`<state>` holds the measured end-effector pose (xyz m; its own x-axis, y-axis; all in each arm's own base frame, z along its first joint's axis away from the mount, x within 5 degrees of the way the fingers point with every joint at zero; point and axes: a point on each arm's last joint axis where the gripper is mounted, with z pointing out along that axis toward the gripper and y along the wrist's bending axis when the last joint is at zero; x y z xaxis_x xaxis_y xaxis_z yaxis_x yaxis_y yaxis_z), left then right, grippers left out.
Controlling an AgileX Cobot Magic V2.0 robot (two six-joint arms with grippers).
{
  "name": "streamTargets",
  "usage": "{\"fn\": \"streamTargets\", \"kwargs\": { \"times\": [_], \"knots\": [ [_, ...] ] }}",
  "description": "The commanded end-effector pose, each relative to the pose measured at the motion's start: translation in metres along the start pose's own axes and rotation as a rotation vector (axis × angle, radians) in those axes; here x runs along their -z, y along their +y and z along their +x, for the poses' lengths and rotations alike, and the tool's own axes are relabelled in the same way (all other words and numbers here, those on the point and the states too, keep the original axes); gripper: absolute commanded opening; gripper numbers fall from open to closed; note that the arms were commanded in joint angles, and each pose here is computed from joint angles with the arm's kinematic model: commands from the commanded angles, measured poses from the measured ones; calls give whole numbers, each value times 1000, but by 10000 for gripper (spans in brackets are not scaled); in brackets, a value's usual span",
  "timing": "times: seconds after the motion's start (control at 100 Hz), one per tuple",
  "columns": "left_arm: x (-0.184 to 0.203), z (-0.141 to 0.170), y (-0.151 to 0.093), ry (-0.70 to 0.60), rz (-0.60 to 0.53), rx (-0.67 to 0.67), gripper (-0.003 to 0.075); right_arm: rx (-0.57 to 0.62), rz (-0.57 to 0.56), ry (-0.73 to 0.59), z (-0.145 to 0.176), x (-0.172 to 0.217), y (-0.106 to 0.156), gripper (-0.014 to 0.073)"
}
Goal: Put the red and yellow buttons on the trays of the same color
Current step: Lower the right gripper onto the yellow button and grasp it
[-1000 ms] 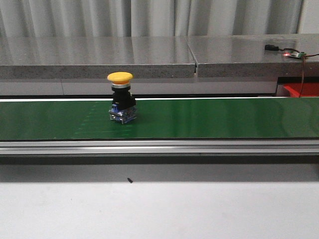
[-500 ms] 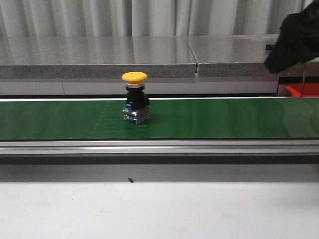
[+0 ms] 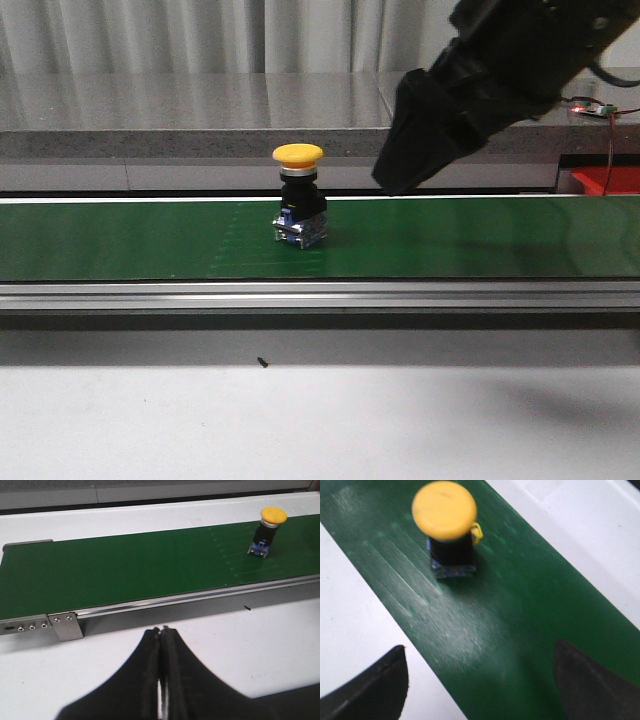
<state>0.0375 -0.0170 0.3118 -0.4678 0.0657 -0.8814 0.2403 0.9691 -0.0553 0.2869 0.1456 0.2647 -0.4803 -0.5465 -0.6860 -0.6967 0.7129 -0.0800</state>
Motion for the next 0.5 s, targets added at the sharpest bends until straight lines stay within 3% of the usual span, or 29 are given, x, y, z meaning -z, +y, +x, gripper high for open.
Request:
{"fn": "streamTargets", "kwargs": {
  "times": [0.0, 0.37, 0.49],
  "knots": [
    [3, -12, -1, -79, 14, 6, -19, 25, 0, -55, -24, -1, -1, 592],
    [3, -12, -1, -79, 14, 6, -19, -17, -96, -40, -48, -49, -4, 585],
    [3, -12, -1, -79, 14, 6, -19, -33, -91, -60, -52, -58, -5, 485]
  ]
}}
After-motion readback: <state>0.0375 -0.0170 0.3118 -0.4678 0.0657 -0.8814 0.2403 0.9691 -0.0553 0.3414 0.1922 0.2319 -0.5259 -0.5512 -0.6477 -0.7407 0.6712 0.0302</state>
